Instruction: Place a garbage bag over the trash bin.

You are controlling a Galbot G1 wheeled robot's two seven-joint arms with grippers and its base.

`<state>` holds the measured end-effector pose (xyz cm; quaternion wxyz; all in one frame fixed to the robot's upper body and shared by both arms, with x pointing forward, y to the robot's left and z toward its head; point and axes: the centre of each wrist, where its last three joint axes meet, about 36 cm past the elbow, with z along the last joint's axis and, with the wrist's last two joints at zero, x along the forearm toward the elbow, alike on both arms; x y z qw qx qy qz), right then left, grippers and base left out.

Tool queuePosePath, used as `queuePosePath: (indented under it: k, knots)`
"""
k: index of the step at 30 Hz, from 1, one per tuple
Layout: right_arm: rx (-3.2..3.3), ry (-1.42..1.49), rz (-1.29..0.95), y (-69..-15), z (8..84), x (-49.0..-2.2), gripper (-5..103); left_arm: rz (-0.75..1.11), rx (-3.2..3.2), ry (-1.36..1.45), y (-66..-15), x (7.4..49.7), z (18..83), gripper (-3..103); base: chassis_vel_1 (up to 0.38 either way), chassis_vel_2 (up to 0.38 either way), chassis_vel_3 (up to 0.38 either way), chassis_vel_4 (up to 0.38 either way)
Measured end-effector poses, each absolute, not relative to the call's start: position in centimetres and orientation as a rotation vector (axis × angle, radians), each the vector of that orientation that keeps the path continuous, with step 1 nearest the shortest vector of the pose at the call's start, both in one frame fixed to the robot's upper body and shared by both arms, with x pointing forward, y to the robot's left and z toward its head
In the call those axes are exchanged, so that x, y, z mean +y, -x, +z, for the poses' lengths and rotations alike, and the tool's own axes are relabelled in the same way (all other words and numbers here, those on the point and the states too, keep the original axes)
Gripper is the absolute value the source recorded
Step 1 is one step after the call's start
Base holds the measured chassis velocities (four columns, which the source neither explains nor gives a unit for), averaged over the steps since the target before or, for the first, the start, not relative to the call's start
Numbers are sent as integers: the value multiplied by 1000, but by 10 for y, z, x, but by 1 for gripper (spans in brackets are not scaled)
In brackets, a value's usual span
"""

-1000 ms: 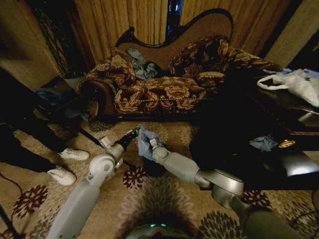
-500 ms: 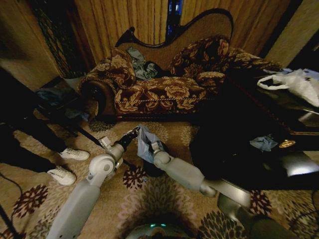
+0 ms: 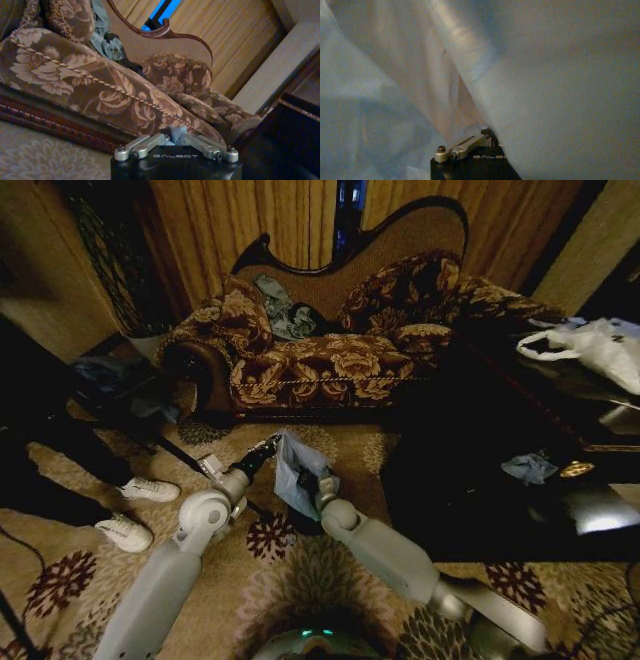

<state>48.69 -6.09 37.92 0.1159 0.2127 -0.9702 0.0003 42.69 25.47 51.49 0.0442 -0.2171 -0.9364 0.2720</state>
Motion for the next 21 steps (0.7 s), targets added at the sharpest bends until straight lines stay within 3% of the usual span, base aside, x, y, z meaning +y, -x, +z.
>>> queuePosePath:
  k: [6,15,21]
  knots:
    - [-2943,-599,-94,-459,403,-91,0,831,-2862,663,-427,255,515,0,0,0,0,0]
    - [-2958,-608,-180,-443,415,-97,0,822,-2863,661,-427,254,514,0,0,0,0,0]
    - [-2956,-630,-176,-445,418,-87,0,535,-2897,596,-408,217,508,0,0,0,0,0]
